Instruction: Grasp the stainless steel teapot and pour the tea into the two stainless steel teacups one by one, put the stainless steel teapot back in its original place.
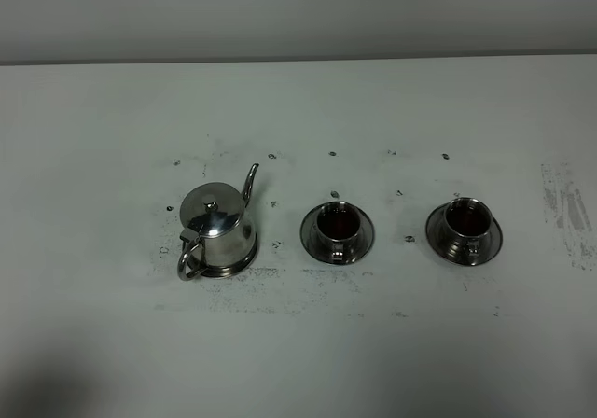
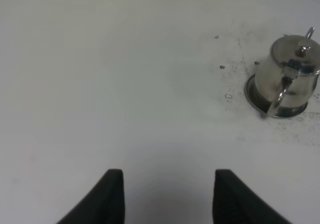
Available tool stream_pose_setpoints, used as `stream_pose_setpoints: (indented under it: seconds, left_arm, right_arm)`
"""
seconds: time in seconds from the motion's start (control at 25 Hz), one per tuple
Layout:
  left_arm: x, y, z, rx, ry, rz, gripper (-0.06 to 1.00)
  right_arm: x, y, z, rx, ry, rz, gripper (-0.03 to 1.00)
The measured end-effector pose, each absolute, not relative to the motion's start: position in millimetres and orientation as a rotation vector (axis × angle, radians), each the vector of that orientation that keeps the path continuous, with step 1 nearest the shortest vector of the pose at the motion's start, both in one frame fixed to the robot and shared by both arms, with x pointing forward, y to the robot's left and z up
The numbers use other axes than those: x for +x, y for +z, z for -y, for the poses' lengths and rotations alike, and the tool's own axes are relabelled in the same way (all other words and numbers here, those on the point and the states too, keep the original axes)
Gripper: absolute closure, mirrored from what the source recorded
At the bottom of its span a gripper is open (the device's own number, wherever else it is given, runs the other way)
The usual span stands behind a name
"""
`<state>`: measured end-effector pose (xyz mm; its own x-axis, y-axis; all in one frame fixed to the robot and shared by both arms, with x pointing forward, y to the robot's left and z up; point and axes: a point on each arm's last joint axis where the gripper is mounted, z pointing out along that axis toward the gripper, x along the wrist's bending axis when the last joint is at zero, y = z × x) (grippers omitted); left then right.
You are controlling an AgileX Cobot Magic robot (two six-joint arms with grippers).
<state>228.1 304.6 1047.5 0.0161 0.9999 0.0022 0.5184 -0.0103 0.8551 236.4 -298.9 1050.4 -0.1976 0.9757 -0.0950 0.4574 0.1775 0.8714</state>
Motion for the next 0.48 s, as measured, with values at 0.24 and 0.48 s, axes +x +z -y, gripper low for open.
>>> stream_pose_setpoints:
  seconds: [0.24, 0.48]
  left_arm:
    - [228.1, 1047.5, -304.6, 1.611, 0.894, -1.583, 0.55]
    - [228.1, 1047.5, -304.6, 1.611, 0.894, -1.583, 0.55]
  right_arm:
    - [236.4, 1050.4, 298.9, 1.36, 0.949, -1.762, 0.45]
    - [236.4, 1050.4, 298.9, 1.36, 0.949, -1.762, 0.45]
